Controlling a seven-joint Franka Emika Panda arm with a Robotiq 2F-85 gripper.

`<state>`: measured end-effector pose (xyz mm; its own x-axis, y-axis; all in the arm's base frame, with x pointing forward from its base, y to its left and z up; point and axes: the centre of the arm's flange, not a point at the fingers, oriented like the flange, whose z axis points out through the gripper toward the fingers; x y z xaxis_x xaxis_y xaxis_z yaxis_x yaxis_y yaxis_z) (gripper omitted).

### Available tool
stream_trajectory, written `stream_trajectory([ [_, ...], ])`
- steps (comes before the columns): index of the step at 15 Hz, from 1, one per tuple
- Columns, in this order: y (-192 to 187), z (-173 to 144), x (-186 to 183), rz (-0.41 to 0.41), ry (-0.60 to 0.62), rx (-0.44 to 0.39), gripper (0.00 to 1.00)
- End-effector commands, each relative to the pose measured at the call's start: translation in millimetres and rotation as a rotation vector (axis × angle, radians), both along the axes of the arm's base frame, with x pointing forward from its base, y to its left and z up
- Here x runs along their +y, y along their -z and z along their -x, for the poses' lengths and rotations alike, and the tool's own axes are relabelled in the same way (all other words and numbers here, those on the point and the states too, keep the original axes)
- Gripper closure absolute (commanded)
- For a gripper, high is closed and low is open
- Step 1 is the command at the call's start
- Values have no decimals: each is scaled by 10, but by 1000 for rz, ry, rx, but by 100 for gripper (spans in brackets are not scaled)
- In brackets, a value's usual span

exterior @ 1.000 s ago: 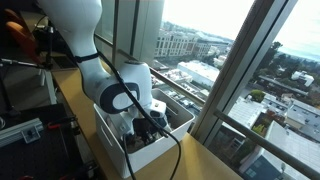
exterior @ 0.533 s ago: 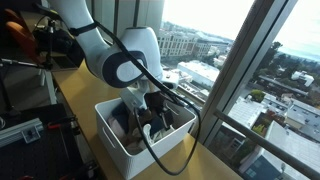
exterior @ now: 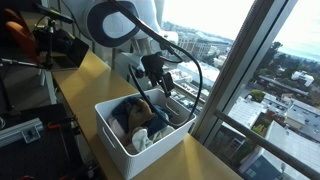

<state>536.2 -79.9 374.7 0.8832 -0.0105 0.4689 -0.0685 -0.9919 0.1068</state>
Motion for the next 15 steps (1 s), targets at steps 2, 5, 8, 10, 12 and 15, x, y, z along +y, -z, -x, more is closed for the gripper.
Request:
stream_trajectory([
  [2,-67,546,667,-128,-141,60,0],
  [5,-99,802,1024,-153,-186,91,0],
  [8,-2,705,1079,-132,-185,85,0],
  [10,-33,777,1105,-132,-189,80,0],
  [12,-38,791,1099,-133,-189,80,0],
  [15,-37,791,1098,-133,-188,80,0],
])
